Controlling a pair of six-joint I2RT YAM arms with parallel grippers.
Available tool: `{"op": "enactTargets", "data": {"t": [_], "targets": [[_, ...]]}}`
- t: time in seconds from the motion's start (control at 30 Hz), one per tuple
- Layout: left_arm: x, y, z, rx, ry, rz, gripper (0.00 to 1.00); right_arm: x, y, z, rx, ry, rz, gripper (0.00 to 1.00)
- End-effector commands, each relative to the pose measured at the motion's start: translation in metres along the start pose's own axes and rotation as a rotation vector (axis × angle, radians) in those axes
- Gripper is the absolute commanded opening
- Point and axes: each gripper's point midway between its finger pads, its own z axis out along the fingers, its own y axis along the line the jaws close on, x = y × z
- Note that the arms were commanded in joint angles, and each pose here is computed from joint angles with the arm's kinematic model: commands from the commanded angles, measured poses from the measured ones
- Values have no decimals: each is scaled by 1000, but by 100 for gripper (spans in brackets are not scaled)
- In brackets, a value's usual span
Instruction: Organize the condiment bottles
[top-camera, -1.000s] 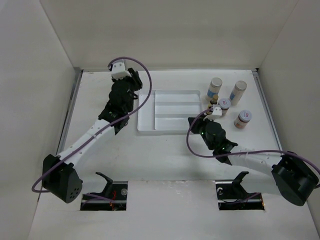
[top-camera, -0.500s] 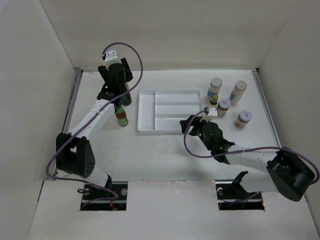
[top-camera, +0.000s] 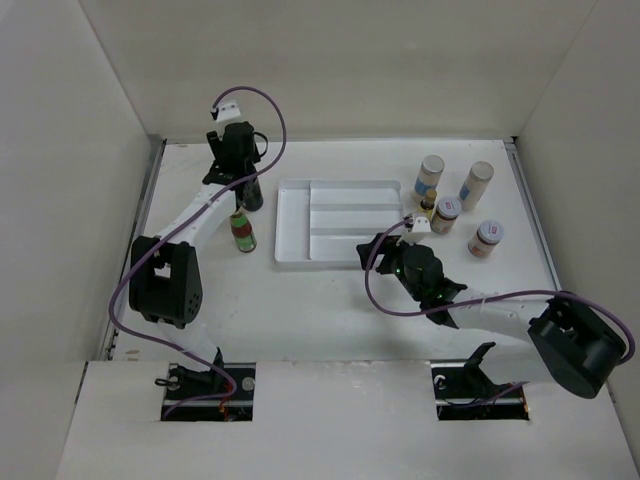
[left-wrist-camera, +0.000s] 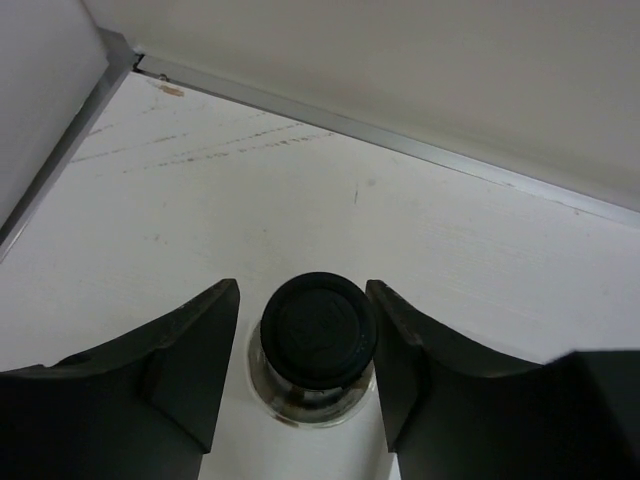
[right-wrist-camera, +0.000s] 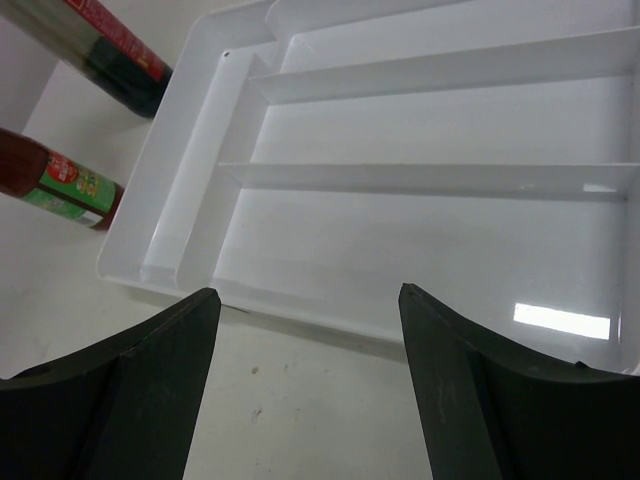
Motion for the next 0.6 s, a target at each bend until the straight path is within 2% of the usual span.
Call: {"op": "enactTargets", "data": {"t": [0.0,0.1,0.2,0.43,0.57], "targets": [[-41,-1,-1,-1,-94,-39,45,-16,21,3,-65,-44,29,79],[-38,-1,1,-4,-89,-29,30,-20,24,2,-73,-54,27,79],[-48,2,-5,-11,-111,-40,22,-17,23,2,-74,-49,33,79],[-132,-3,-37,24,-303,-89,18,-12,24,6,-75,-30,31,79],[-162,-6,-57,47,-379,-124,17,-14,24,3,-81,-40,31,79]]}}
